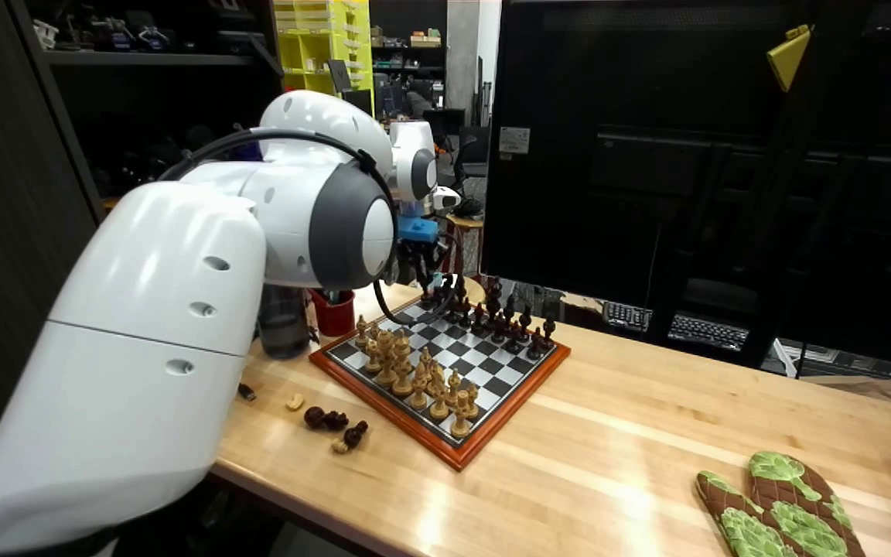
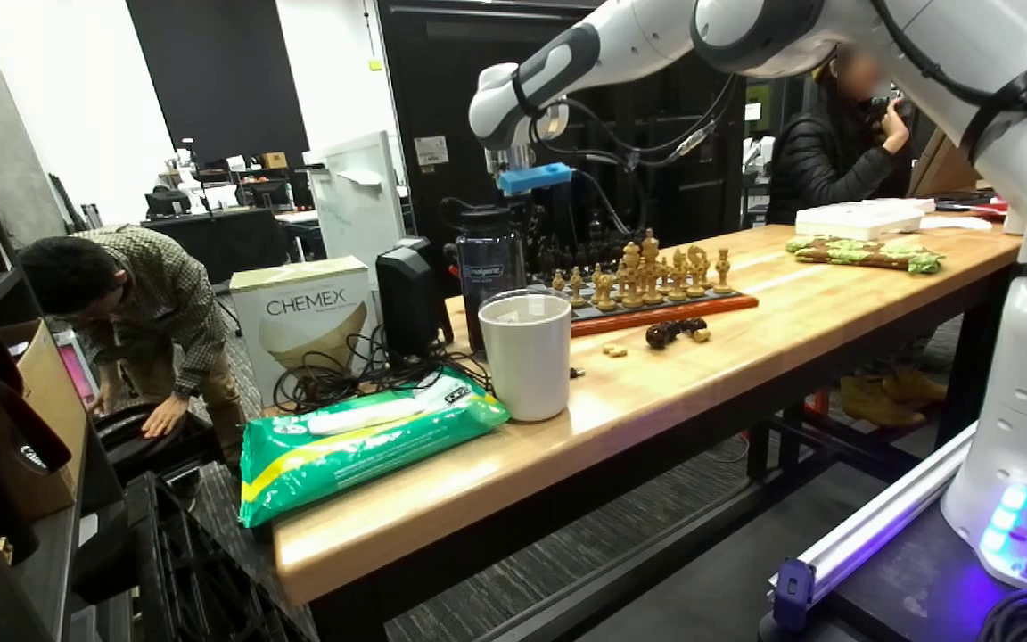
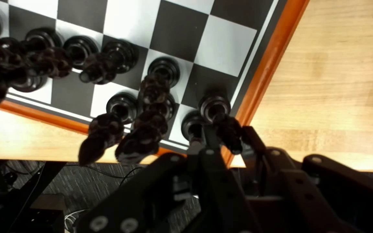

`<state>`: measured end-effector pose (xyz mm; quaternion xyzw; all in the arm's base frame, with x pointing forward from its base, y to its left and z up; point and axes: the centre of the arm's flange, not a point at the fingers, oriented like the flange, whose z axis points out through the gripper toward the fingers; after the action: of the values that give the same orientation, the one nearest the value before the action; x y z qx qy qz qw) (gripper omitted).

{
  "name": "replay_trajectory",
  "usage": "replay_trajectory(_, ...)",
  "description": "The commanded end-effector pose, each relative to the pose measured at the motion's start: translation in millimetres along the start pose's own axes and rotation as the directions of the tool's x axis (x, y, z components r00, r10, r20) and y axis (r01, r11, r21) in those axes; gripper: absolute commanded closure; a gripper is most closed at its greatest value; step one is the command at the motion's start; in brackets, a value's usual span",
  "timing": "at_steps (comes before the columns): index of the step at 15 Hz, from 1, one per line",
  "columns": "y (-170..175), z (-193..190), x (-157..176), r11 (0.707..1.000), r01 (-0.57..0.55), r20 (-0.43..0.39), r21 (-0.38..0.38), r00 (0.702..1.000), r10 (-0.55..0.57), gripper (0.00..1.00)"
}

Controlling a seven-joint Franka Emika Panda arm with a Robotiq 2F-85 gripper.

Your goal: Move the first left front black piece backwards

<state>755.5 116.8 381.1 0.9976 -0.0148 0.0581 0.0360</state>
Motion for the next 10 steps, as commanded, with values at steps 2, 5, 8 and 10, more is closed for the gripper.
replay_trajectory(2,-2.9,-2.2,1.5,1.000,0.008,0.010,0.016,1.000,-0.008,0.94)
replay_trajectory(5,-2.7,-2.6,-0.6,1.000,0.005,0.009,0.015,1.000,-0.005,0.94)
replay_trajectory(8,-2.3,-1.9,-4.1,1.000,0.001,0.011,0.018,1.000,-0.001,0.94)
replay_trajectory(10,-2.2,-2.2,-6.7,1.000,-0.002,0.008,0.024,1.000,0.002,0.94)
